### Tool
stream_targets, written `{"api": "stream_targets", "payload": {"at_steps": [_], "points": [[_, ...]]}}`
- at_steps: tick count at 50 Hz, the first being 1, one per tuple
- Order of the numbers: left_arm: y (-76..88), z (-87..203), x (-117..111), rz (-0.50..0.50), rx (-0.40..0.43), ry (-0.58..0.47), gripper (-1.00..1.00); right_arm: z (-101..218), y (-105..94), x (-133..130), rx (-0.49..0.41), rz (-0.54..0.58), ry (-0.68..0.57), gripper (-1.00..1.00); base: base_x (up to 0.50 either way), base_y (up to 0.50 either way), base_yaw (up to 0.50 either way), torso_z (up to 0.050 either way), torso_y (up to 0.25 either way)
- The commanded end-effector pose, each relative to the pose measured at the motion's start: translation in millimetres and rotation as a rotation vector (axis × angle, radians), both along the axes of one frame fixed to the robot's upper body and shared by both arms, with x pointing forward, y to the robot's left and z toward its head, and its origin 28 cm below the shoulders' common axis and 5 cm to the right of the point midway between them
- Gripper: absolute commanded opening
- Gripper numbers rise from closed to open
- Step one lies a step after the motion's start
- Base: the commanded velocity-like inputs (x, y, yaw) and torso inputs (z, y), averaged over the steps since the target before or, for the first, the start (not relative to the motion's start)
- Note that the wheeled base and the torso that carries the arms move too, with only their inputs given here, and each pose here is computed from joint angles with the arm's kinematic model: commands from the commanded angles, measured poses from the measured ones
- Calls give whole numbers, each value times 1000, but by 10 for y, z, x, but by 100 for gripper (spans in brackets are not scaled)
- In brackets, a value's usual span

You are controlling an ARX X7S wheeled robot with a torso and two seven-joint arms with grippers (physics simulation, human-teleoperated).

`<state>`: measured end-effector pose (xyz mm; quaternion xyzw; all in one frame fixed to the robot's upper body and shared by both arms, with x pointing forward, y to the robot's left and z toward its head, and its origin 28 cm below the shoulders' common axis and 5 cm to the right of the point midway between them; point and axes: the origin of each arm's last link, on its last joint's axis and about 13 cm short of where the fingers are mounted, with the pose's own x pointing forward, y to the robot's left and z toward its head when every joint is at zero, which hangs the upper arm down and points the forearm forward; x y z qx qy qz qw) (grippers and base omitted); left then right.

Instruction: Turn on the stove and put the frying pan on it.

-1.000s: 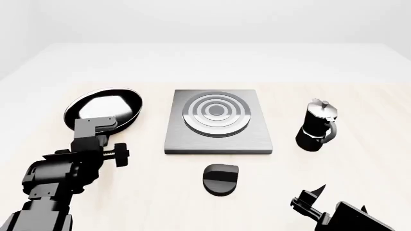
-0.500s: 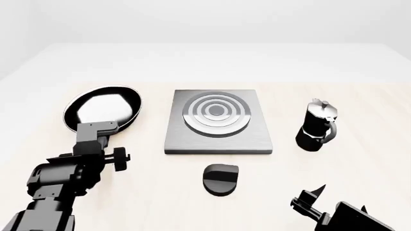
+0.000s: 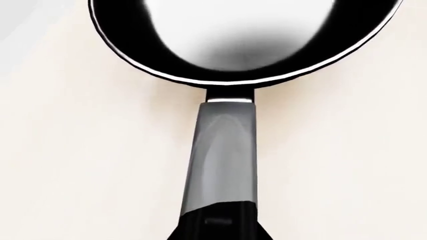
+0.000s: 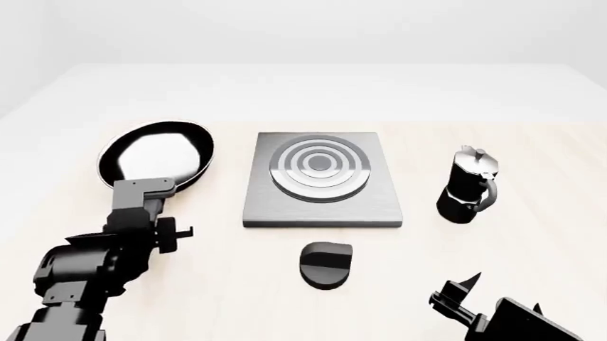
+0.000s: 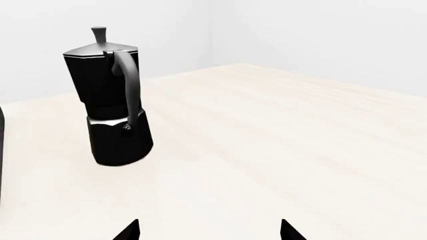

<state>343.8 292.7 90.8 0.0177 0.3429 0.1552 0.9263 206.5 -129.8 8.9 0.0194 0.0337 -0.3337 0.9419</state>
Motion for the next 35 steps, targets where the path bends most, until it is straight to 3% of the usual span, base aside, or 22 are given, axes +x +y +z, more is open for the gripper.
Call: {"api": "stream_targets", "payload": {"at_steps": [1, 15, 35], "points": [[-55, 361, -1, -56, 67, -140, -100, -1, 0, 0, 0, 0, 0, 100, 0, 0, 0, 0, 0], [-286, 587, 10, -228, 118, -189, -100, -1, 0, 0, 0, 0, 0, 100, 0, 0, 0, 0, 2], [-628, 786, 61, -466, 92, -183, -100, -6, 5, 18, 10, 9, 3, 100, 0, 0, 0, 0, 2]]}}
